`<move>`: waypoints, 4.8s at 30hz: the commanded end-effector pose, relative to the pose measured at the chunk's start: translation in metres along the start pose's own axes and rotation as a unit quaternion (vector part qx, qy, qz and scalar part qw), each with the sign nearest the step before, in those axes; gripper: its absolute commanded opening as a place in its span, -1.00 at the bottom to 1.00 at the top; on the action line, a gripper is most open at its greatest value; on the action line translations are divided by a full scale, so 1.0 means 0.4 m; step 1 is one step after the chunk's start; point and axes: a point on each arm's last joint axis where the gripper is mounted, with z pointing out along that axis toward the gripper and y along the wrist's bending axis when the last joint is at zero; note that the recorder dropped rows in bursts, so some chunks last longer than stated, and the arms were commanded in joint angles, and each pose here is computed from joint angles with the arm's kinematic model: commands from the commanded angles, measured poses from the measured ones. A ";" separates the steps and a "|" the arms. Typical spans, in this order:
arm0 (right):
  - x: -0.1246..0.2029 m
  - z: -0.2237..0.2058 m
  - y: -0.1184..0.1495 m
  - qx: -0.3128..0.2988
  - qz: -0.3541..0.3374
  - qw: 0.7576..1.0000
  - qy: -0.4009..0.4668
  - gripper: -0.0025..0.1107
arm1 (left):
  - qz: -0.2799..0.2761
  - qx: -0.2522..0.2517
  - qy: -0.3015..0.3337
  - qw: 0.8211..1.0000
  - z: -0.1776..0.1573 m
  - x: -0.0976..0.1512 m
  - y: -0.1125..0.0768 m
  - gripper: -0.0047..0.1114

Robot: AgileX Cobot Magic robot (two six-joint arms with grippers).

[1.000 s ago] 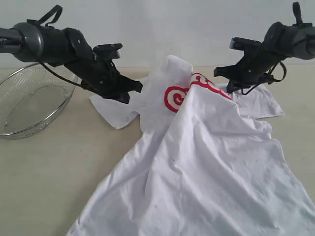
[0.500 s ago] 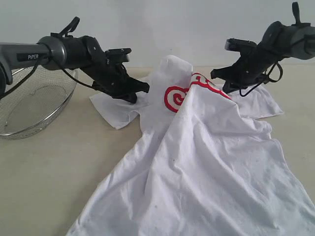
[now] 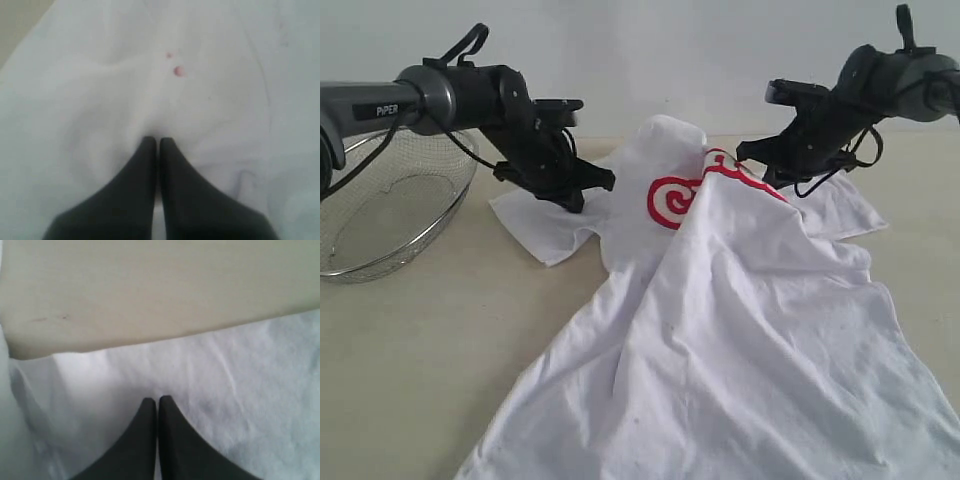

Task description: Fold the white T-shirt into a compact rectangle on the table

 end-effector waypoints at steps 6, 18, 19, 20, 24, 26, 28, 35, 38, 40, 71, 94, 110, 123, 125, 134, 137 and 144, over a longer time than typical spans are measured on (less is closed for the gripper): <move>0.037 0.002 -0.160 0.053 0.049 0.997 0.035 -0.96 | -0.002 -0.029 0.070 0.997 0.024 0.045 0.062 -0.84; 0.047 -0.038 -0.301 0.104 0.076 0.991 0.021 -0.96 | 0.009 -0.041 0.080 0.996 -0.020 0.036 0.074 -0.84; 0.049 -0.040 -0.308 0.107 0.077 0.991 0.022 -0.96 | 0.013 -0.045 0.081 0.996 -0.026 0.035 0.076 -0.84; 0.051 -0.043 -0.316 0.112 0.077 0.990 0.024 -0.96 | 0.018 -0.050 0.085 0.995 -0.030 0.035 0.077 -0.84; 0.060 -0.057 -0.357 0.133 0.088 0.987 0.026 -0.96 | 0.013 -0.058 0.086 0.995 -0.041 0.034 0.093 -0.84; 0.060 -0.061 -0.369 0.136 0.097 0.986 0.021 -0.96 | 0.010 -0.059 0.085 0.995 -0.042 0.034 0.101 -0.84; 0.053 -0.071 -0.380 0.139 0.104 0.985 0.011 -0.96 | 0.010 -0.058 0.083 0.995 -0.042 0.033 0.101 -0.84; -0.017 -0.141 -0.347 0.076 0.130 0.988 -0.035 -0.96 | 0.004 0.002 0.048 0.999 -0.073 -0.010 0.068 -0.84; -0.054 -0.179 -0.298 -0.001 0.128 0.989 -0.066 -0.96 | 0.005 0.037 0.037 0.999 -0.089 -0.026 0.049 -0.84; -0.065 -0.196 -0.264 -0.036 0.121 0.990 -0.067 -0.96 | 0.005 0.041 0.041 0.998 -0.095 -0.029 0.046 -0.84; -0.003 -0.020 -0.191 0.098 0.044 0.994 0.005 -0.96 | 0.021 0.050 0.070 0.996 -0.097 -0.015 0.041 -0.84; -0.028 -0.090 -0.304 0.116 0.138 0.983 -0.036 -0.96 | 0.033 0.068 0.081 0.994 -0.143 -0.019 0.026 -0.84; -0.037 -0.337 -0.182 0.044 0.141 0.988 -0.046 -0.96 | 0.038 0.166 0.098 0.981 -0.230 -0.004 -0.045 -0.84; 0.267 -0.434 0.085 -0.008 0.076 0.997 -0.006 -0.96 | 0.100 0.184 0.184 0.960 -0.270 0.154 -0.211 -0.84; 0.313 -0.435 0.126 -0.015 0.064 0.998 0.003 -0.96 | 0.100 0.174 0.187 0.962 -0.270 0.181 -0.227 -0.84; 0.505 -0.448 0.238 -0.041 0.009 0.998 0.056 -0.96 | 0.081 0.150 0.247 0.954 -0.231 0.365 -0.249 -0.84; 0.555 -0.449 0.238 -0.039 0.005 0.997 0.073 -0.96 | 0.077 0.139 0.253 0.954 -0.231 0.424 -0.245 -0.84; 0.652 -0.425 0.201 -0.007 -0.003 0.993 0.115 -0.96 | 0.064 0.132 0.274 0.951 -0.268 0.525 -0.232 -0.84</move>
